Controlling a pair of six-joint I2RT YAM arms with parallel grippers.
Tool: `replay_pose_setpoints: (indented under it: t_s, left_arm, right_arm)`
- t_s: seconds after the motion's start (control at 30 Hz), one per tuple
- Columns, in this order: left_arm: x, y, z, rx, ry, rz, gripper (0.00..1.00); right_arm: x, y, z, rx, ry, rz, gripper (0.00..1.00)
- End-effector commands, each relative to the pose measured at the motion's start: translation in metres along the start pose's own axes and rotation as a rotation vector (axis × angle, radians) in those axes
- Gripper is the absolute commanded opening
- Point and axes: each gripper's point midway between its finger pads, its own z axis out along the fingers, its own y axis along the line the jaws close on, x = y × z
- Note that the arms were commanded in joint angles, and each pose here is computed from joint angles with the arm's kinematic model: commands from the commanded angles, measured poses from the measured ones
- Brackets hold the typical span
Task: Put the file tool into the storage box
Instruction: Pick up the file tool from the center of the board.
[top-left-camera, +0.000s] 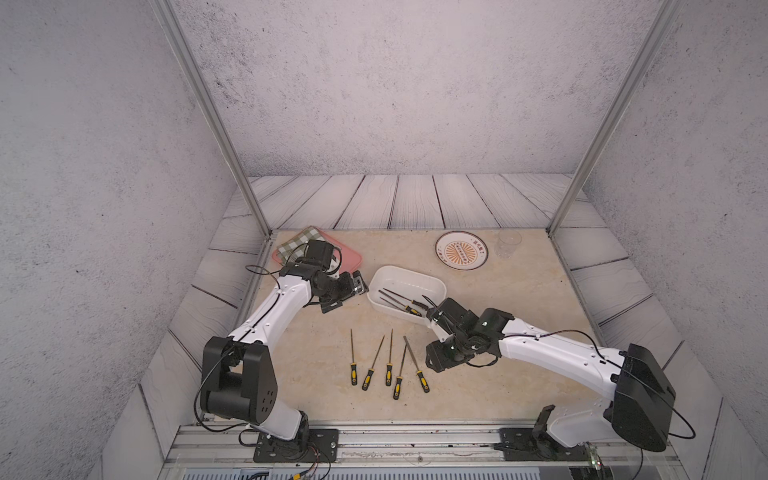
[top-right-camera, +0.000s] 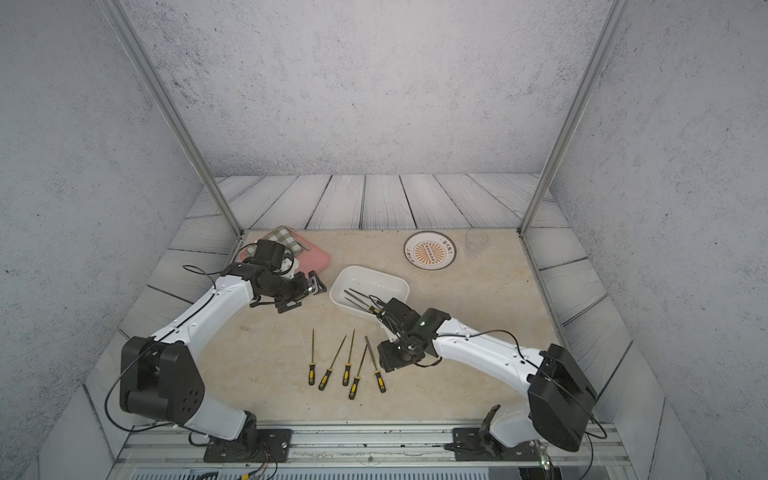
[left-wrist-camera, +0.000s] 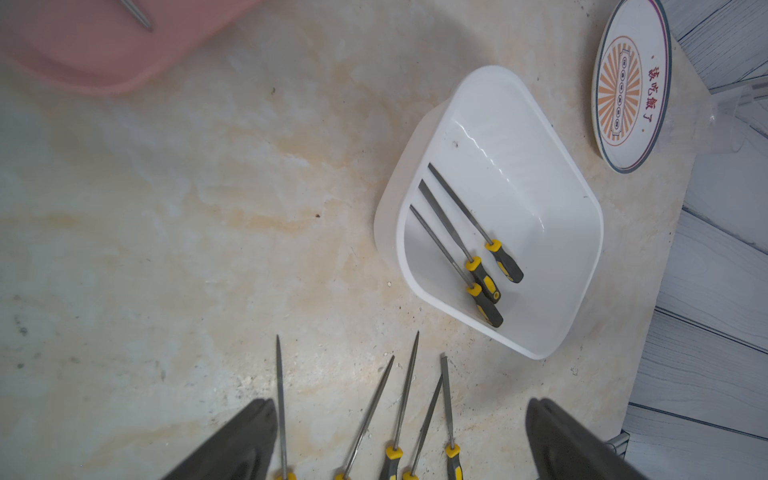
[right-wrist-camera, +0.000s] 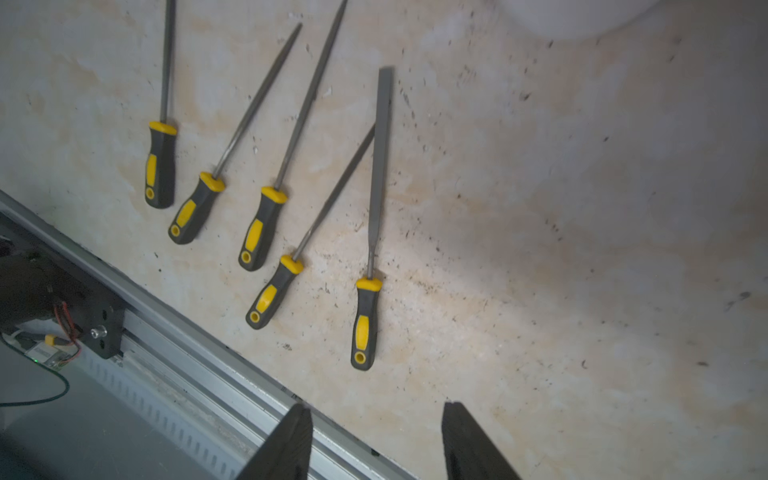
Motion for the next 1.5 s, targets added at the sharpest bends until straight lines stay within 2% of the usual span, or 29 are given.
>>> replay_pose_setpoints:
  t_s: [0.0, 0.27, 0.67, 1.07, 1.47]
  left_arm:
    - [0.01, 0.003, -0.007, 0.005, -0.001, -0.018, 1.0]
    - [0.022, 0.011, -0.008, -0.006, 0.006, -0.025, 1.0]
    - [0.029, 0.026, 0.004, -0.044, 0.03, -0.013, 1.0]
    - [0.023, 0.025, 0.006, -0.043, 0.026, -0.011, 1.0]
    - [0.023, 0.025, 0.005, -0.043, 0.027, -0.008, 1.0]
  right_arm:
    - [0.002, 0.007, 0.0, -0.051, -0.022, 0.076, 0.56]
    - [0.02, 0.008, 0.015, -0.04, 0.033, 0.063, 0.56]
    - [0.024, 0.001, 0.027, 0.007, 0.004, 0.127, 0.54]
    - [0.017, 0.024, 0.041, 0.062, 0.047, 0.008, 0.54]
    - [0.015, 0.019, 0.061, 0.142, 0.127, -0.036, 0.53]
